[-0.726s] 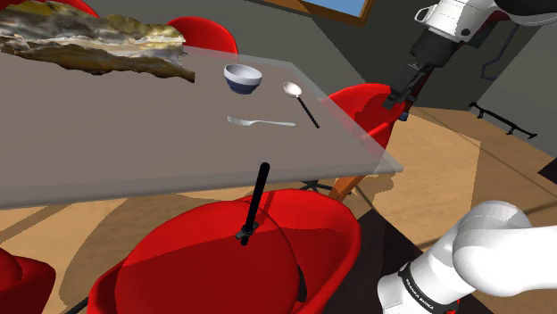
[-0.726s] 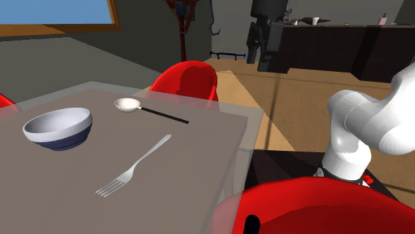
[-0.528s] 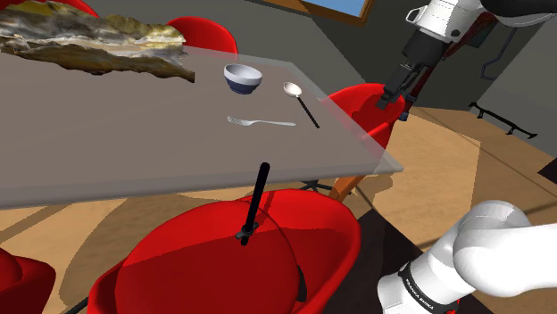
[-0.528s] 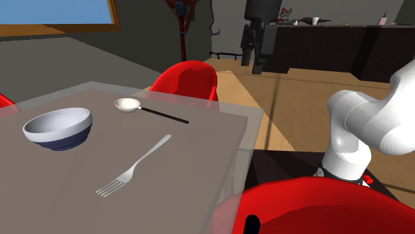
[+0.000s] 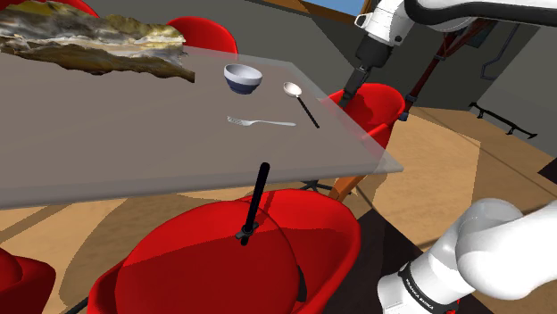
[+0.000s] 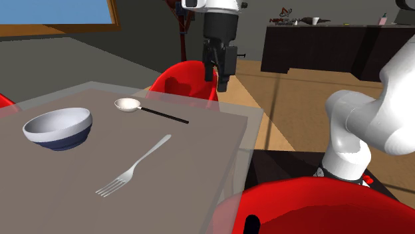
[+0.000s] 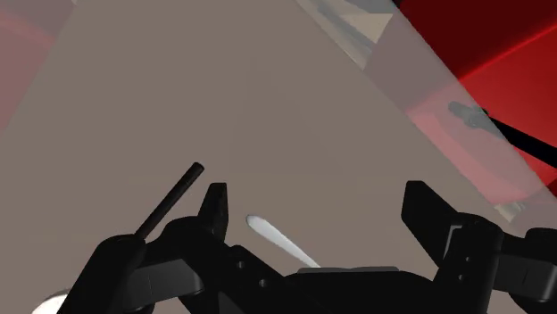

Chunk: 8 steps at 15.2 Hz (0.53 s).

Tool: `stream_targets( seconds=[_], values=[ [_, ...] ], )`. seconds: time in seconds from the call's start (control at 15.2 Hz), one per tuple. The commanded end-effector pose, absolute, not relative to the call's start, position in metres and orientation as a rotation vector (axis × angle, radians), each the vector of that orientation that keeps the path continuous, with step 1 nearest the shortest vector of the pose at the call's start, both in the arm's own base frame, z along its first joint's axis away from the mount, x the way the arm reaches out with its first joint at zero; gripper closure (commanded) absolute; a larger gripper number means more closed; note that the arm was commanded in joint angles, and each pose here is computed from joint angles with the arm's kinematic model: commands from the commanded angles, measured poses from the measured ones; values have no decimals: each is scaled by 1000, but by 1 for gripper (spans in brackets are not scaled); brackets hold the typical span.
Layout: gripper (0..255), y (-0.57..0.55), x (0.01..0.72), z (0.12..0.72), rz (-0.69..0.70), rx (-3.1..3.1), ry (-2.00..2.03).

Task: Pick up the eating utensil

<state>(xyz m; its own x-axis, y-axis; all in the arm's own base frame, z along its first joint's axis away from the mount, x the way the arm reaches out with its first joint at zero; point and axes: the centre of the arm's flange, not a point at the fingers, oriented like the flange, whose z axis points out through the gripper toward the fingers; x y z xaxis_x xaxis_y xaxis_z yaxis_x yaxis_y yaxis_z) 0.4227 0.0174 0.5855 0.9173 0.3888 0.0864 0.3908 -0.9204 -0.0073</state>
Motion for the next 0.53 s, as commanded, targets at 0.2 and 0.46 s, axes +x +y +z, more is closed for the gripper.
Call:
stream_targets(
  seconds=[0.2, 0.46],
  values=[
    [0, 46, 476, 559, -123, -2992, -848],
    [0, 74, 517, 539, -116, -2933, -1023]
  ],
)
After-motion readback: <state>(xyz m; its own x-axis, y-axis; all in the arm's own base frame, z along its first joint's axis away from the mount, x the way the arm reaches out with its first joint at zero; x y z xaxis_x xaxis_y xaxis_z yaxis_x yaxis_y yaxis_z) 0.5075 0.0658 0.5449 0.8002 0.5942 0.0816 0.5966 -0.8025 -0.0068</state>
